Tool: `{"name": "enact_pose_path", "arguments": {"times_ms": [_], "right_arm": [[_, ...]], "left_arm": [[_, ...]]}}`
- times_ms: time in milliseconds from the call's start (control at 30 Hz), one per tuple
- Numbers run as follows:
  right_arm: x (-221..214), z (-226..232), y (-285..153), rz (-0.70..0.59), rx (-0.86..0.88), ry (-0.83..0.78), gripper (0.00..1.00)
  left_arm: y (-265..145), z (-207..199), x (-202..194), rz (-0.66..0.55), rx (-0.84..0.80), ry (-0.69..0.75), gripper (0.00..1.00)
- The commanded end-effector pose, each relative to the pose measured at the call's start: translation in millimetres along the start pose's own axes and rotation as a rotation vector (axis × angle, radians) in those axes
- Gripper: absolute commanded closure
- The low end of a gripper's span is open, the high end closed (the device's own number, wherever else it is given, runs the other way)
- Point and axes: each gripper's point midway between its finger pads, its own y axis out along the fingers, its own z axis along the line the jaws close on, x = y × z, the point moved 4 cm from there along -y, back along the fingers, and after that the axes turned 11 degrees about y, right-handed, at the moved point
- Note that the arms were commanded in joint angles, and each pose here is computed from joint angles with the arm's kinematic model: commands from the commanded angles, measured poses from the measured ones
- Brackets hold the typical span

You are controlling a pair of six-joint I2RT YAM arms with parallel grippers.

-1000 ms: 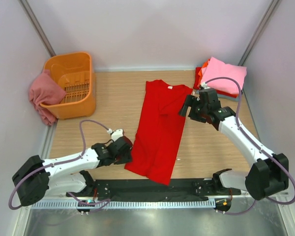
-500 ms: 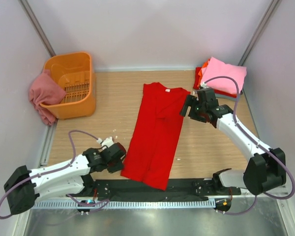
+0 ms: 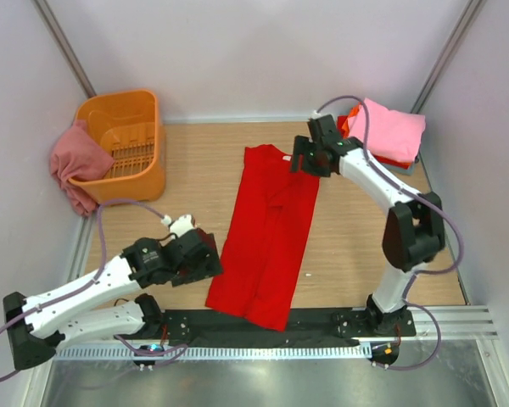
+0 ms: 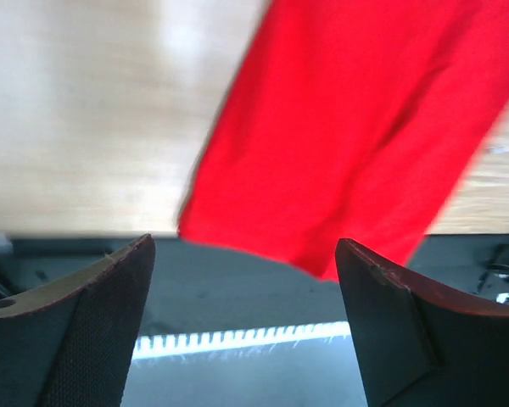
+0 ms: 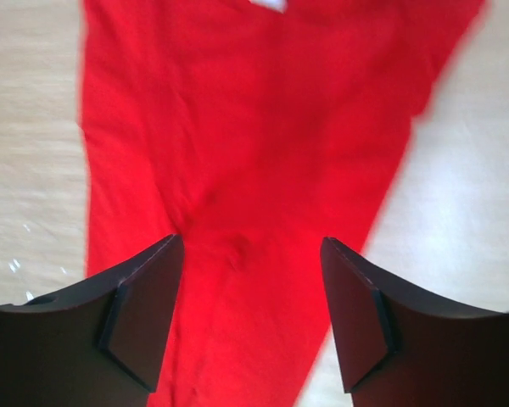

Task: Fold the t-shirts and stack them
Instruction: Fold the tshirt

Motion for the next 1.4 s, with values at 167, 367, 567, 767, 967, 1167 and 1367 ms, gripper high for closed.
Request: {"name": "enact_pose_path", "arguments": {"times_ms": [167,367,567,767,967,1167,1367], "right_arm": [[31,70,70,0.020,-0.024,-0.174,0.45],[36,93,111,0.003,-0.047,-0.225,0.52],[31,90,143,-0.008,-0.077,-0.225,0.55],[20,83,157,0.008,-0.110,-0.238,0.57],[10,84,164,0.021,-0.108,-0.246,0.66],[6,93,166,0.017,-0.081,-0.250,0.79],[4,95,168,0.024,-0.071,-0.248,0.99]], "left_arm": [[-56,24,87,-0.384,0.227,0.335,0.07],[-55,22,100,-0.481,0.109,0.304,0.06],[-56,20,100,-0.481,0.082,0.313,0.06],[-55,21,100,-0.481,0.094,0.314,0.06],[-57,22,100,-0.493,0.089,0.307,0.06],[-58,23,100,-0.496,0.088,0.304,0.06],[-59,24,101,-0.501,0.094,0.301,0.06]]}}
